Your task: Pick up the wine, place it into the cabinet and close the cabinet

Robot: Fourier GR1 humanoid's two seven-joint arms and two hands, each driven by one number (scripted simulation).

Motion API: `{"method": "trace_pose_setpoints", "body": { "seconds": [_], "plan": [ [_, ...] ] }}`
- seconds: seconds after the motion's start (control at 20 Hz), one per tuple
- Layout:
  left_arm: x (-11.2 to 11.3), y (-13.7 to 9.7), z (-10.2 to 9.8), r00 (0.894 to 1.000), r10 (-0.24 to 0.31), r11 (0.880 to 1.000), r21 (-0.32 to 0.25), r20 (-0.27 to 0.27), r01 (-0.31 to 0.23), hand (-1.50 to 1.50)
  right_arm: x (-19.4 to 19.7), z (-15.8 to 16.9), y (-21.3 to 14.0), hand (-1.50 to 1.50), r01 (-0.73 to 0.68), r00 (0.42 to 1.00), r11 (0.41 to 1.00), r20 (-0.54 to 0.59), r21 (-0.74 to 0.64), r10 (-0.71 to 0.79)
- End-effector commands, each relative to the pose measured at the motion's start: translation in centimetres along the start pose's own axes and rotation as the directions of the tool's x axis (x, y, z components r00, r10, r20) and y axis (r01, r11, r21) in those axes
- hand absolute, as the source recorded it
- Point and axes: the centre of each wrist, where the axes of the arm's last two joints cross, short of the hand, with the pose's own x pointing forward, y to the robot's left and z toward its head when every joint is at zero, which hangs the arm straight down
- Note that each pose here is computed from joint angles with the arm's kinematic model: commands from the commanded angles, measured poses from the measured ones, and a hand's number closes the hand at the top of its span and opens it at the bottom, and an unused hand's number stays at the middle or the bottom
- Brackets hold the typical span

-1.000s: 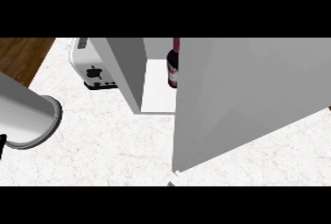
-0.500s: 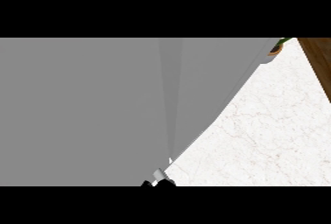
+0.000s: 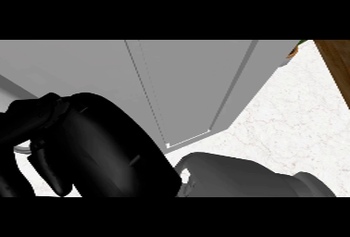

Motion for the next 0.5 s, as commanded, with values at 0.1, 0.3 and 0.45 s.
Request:
{"method": "trace_pose_setpoints", "body": {
  "seconds": [0.1,0.3,0.45],
  "plan": [
    [-0.3,0.5,-0.9,1.000,-0.004,1.000,0.021,-0.007,0.004,-1.50,0.0,-5.6,-1.9,1.50,-0.150,0.989,0.986,0.007,-0.080,0.151],
    [-0.9,0.8,0.9,1.000,0.009,1.000,0.006,0.005,-0.009,-1.50,-2.5,-7.0,-5.3,1.50,-0.107,0.994,0.988,-0.047,-0.112,0.103],
    [-0.5,-0.1,-1.1,1.000,-0.019,1.000,0.013,0.013,0.019,-1.50,-3.3,-8.2,-7.6,1.50,-0.105,0.994,0.988,-0.043,-0.115,0.101]
  ]
}}
